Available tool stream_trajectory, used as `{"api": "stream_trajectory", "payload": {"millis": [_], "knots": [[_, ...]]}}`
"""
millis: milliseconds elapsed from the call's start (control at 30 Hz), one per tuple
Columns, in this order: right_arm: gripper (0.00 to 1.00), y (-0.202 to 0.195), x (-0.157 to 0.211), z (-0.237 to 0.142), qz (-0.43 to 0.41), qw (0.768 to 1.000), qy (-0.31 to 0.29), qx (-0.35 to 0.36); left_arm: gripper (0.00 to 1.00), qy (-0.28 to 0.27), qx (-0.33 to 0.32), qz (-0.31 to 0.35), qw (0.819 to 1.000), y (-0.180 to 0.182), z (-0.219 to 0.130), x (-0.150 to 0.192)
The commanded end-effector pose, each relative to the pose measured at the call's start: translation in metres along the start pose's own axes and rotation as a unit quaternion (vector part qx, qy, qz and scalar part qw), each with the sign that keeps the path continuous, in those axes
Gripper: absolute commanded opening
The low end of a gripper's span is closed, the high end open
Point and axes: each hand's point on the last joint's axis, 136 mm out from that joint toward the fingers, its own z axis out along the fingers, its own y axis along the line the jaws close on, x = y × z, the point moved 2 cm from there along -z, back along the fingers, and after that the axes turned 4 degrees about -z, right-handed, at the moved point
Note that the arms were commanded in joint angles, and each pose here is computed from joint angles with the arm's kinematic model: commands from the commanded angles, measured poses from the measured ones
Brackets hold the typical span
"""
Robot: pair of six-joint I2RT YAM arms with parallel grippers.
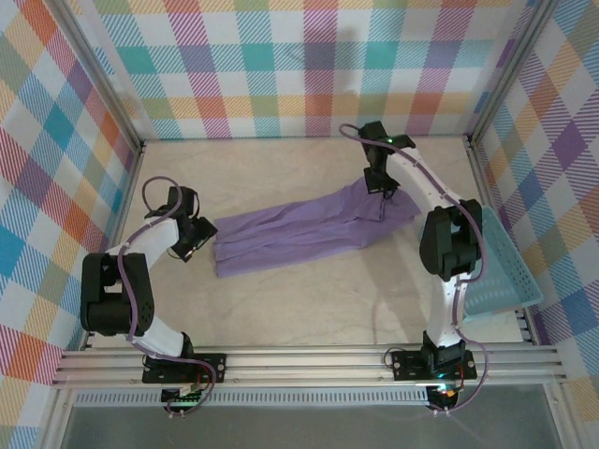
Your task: Fold the inside-out t-shirt
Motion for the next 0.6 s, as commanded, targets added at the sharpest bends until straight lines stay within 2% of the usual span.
{"api": "stream_trajectory", "payload": {"millis": [0,233,433,567], "knots": [[0.00,0.018,-0.005,-0.018,-0.066,0.997,0.005,0.033,0.70,0.027,-0.014,0.032,0.999,0.002,0.017,0.021],[0.00,0.092,-0.006,-0.052,-0.135,0.991,0.009,0.000,0.55,0.048,0.004,0.055,0.997,-0.010,0.032,0.047],[0.00,0.162,-0.002,-0.081,-0.146,0.986,0.003,-0.076,0.45,0.053,0.016,0.061,0.997,-0.012,0.038,0.062],[0.01,0.198,0.003,-0.095,-0.116,0.981,0.007,-0.155,0.41,0.060,0.030,0.056,0.996,-0.009,0.041,0.075]]}}
